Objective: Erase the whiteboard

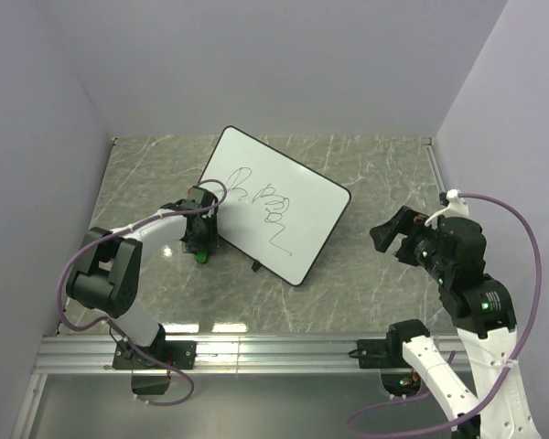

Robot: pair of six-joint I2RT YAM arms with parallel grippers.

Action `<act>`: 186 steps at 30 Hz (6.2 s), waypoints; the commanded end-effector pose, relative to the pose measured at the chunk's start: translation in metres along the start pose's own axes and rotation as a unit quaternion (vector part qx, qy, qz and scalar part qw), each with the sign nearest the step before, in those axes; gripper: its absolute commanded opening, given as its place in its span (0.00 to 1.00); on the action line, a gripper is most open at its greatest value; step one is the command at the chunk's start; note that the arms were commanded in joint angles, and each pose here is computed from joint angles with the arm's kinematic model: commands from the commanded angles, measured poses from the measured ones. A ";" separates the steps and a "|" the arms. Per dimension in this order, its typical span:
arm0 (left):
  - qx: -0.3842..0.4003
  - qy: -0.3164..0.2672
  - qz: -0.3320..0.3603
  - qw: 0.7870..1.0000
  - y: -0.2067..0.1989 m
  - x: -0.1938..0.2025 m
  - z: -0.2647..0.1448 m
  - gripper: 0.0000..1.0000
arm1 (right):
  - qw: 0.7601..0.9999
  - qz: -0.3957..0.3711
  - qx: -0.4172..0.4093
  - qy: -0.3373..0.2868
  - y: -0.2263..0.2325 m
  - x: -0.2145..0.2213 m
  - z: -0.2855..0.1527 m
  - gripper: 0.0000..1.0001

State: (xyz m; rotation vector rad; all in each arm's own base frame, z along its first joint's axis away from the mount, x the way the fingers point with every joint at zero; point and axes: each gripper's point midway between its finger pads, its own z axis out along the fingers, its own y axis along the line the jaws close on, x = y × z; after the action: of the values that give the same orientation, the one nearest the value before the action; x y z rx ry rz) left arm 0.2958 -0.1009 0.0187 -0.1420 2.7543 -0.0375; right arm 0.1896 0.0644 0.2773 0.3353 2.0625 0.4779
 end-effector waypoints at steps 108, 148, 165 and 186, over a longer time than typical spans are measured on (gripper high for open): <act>0.325 -0.162 0.068 0.929 -0.229 -0.117 -0.082 0.00 | 0.879 -0.033 -0.338 0.334 0.167 0.042 0.233 0.00; 0.289 -0.131 0.018 0.948 -0.164 -0.159 -0.037 0.00 | 0.874 -0.036 -0.341 0.343 0.173 0.050 0.231 0.00; 0.235 -0.083 -0.069 0.966 -0.089 -0.148 0.040 0.00 | 0.867 -0.030 -0.358 0.345 0.180 0.049 0.223 0.00; 0.315 -0.074 0.033 0.946 -0.145 -0.146 0.006 0.00 | 0.864 -0.036 -0.360 0.349 0.187 0.056 0.223 0.00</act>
State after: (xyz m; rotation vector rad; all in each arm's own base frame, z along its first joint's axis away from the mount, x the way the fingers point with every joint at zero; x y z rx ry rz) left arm 0.5123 -0.1553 0.1066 -0.1473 2.2400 -0.6986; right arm 0.3931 0.2594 0.2015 -0.1669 2.4276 1.3018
